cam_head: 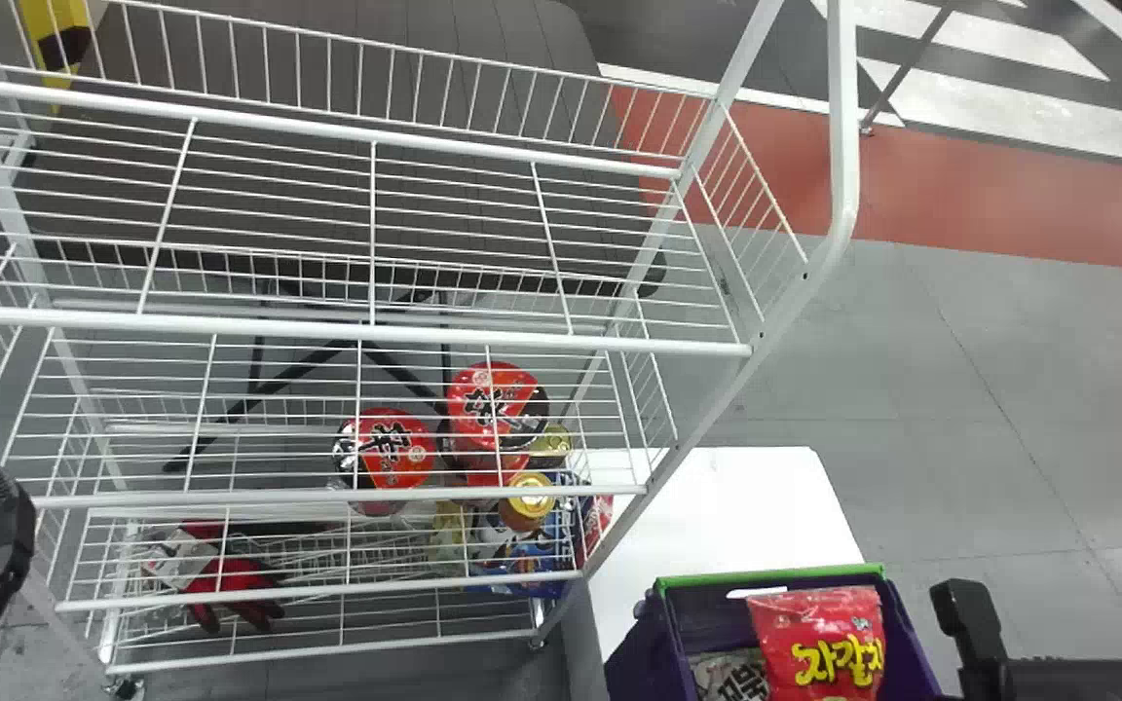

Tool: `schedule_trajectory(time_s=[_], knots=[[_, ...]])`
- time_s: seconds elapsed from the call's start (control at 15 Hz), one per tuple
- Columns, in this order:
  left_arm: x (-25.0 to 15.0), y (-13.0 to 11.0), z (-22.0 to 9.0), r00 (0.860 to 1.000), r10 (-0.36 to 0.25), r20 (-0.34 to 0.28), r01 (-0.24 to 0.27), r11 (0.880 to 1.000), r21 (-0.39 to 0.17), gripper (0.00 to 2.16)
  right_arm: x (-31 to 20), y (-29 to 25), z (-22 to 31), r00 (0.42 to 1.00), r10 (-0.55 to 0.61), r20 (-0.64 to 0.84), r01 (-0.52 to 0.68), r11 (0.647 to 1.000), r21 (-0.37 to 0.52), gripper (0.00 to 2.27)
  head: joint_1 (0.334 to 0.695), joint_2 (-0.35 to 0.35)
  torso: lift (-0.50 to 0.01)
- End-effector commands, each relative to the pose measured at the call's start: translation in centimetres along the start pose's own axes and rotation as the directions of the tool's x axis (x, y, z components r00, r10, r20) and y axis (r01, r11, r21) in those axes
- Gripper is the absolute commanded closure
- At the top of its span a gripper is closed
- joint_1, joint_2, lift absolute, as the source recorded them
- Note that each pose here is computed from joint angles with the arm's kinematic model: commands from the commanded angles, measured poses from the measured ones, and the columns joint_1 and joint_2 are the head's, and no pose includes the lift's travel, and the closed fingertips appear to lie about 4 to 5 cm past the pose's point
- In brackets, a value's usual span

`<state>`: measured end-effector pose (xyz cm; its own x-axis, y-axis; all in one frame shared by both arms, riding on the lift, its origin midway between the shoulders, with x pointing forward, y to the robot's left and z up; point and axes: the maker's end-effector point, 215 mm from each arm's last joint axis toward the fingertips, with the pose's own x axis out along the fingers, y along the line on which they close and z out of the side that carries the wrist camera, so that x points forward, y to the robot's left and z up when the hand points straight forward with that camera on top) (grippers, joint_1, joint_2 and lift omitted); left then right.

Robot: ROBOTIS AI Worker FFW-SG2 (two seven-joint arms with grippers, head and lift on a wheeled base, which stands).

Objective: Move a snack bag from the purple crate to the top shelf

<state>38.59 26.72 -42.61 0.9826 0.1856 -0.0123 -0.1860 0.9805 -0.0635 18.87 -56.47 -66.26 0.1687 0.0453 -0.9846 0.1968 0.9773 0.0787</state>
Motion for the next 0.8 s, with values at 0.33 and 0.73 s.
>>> schedule_trajectory(time_s=[0.33,0.73], knots=[[-0.05,-0.03,-0.03,1.000,-0.002,-0.001,0.002,1.000,0.002,0.12,0.08,0.02,-0.07,1.000,0.001,-0.001,-0.001,1.000,-0.002,2.07,0.695,-0.350,-0.096],[-0.10,-0.12,-0.01,1.000,-0.005,0.000,0.005,1.000,0.003,0.12,0.15,0.13,0.06,1.000,0.003,0.003,-0.003,1.000,-0.009,2.07,0.695,-0.350,-0.072]])
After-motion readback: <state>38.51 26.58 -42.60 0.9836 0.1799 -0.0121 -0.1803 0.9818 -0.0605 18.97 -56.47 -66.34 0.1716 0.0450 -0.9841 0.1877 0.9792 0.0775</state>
